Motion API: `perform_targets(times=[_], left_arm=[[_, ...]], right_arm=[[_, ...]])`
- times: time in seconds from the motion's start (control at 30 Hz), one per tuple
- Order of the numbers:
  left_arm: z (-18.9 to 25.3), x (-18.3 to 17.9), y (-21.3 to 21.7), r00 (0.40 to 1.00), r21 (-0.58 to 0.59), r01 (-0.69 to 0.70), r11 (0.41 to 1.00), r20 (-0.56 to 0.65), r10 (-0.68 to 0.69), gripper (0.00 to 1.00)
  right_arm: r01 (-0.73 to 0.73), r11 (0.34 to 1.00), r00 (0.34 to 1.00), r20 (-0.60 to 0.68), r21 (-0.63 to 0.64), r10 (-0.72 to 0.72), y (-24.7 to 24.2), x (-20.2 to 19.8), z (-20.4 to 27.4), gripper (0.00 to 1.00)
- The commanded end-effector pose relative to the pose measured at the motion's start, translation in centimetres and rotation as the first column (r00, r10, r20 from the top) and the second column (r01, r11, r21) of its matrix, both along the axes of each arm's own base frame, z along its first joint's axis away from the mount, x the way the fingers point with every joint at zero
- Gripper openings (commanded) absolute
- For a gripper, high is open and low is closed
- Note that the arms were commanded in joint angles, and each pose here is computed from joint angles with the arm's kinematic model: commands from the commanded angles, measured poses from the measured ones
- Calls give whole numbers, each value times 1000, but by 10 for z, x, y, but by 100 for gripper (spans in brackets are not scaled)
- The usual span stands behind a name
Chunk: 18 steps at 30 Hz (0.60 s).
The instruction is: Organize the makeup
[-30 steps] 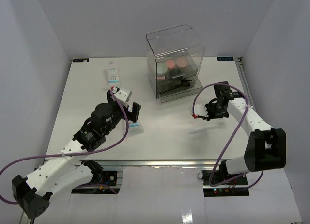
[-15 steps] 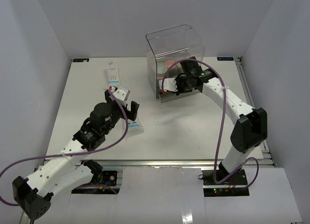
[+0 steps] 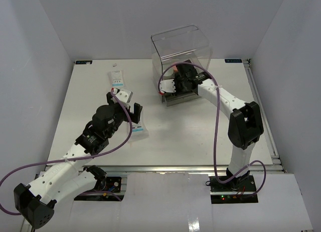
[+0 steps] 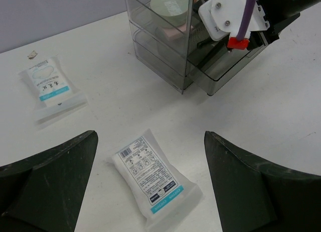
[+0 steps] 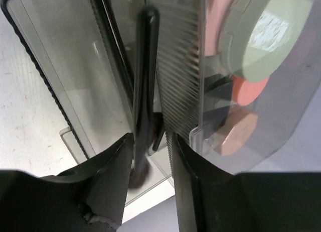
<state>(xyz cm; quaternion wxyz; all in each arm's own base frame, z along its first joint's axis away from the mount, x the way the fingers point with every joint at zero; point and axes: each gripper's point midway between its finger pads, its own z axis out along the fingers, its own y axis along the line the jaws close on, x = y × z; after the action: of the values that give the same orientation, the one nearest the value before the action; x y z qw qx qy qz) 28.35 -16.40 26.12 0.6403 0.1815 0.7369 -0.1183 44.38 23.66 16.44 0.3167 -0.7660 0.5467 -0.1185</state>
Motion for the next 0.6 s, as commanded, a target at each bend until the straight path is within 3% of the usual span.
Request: perform_targets(times=[0.0,0.23,0.33,0.4,0.57], left_arm=[[2,0,-3,1000,-23,17,1000,1,-17,98],[-1,1,-5,1000,-19,20,1000,-8,-20,98],[0,-1,-9,999,-27,44,999,-8,-44,98],[4,-6,-18,995,-69,93,993,-12,-94,98],[66,-5,-57,974,-290,212,933,-13,-225,96]], right_arm=[[41,999,998,38,35,-42,-8,13,2,55],[13,976,1000,-27,216,-8,-3,-21,29,57],[-66,944,983,-139,322,116,-5,-65,27,41],[-123,928,947,-238,351,216,-13,-99,0,27],[-279,917,892,-278,286,358,-33,-140,-58,19]])
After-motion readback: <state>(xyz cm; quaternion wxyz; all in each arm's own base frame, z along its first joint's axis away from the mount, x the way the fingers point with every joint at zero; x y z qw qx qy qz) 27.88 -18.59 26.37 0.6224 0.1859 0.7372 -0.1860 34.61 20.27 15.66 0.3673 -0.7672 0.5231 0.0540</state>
